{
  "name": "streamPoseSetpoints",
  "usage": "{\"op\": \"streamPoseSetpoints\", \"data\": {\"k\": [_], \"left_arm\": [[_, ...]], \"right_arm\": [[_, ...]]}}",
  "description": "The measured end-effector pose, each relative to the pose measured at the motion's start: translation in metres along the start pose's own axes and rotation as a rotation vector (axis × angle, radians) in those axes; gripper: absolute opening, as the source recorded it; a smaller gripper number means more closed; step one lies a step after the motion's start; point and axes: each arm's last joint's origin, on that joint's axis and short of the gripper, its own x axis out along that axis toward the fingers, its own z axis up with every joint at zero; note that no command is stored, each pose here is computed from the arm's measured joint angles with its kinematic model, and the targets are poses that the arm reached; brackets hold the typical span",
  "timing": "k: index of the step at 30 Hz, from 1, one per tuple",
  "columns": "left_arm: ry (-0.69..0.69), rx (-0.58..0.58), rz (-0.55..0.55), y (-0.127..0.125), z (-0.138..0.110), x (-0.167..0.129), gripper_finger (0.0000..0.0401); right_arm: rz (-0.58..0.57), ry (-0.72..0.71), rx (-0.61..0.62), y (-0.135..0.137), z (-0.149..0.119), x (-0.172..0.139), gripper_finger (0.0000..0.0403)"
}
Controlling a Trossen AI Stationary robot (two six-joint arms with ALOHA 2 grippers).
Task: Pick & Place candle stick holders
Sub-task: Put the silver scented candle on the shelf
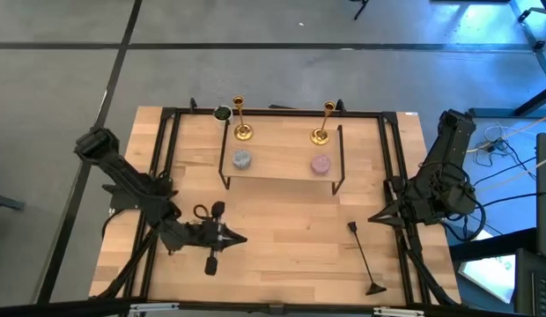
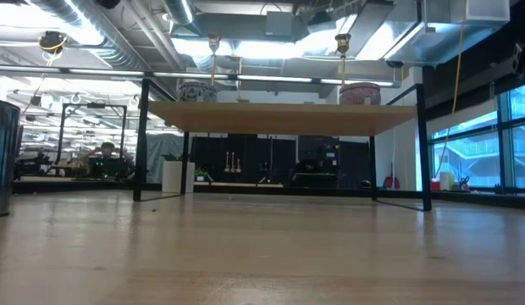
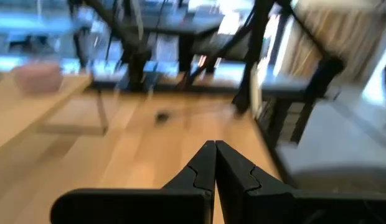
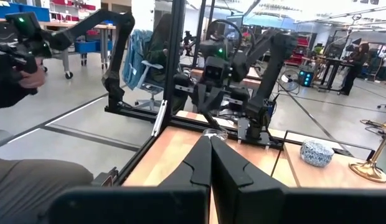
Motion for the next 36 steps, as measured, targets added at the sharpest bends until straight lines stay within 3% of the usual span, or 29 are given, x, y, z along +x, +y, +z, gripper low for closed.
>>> {"op": "streamPoseSetpoints", "data": {"k": [4,11,20,25,30,36], "left_arm": [[0.114,-0.054,0.028,0.005,0.008,-0.014,0.0002],[0.130,-0.324,0.136,0.017,0.015,-0.040,0.0002],[0.298,-0.415,0.199,0.025,-0.003,-0.049,0.0002],[0.431,-0.437,0.292,0.033,-0.008,-0.057,0.0002],[0.508,-0.462,0.384,0.039,0.004,-0.066,0.0002],[0.588,-0.466,0.381,0.035,0.026,-0.071,0.0002]], "right_arm": [[0.000,0.000,0.006,0.000,0.000,0.000,0.0000],[0.001,0.002,0.005,0.000,0.000,0.000,0.0000],[0.001,0.002,0.008,0.000,0.000,0.000,0.0000],[0.000,0.002,0.008,0.000,0.000,0.000,0.0000],[0.000,0.002,0.008,0.000,0.000,0.000,0.0000],[0.000,0.002,0.008,0.000,0.000,0.000,0.0000]]}}
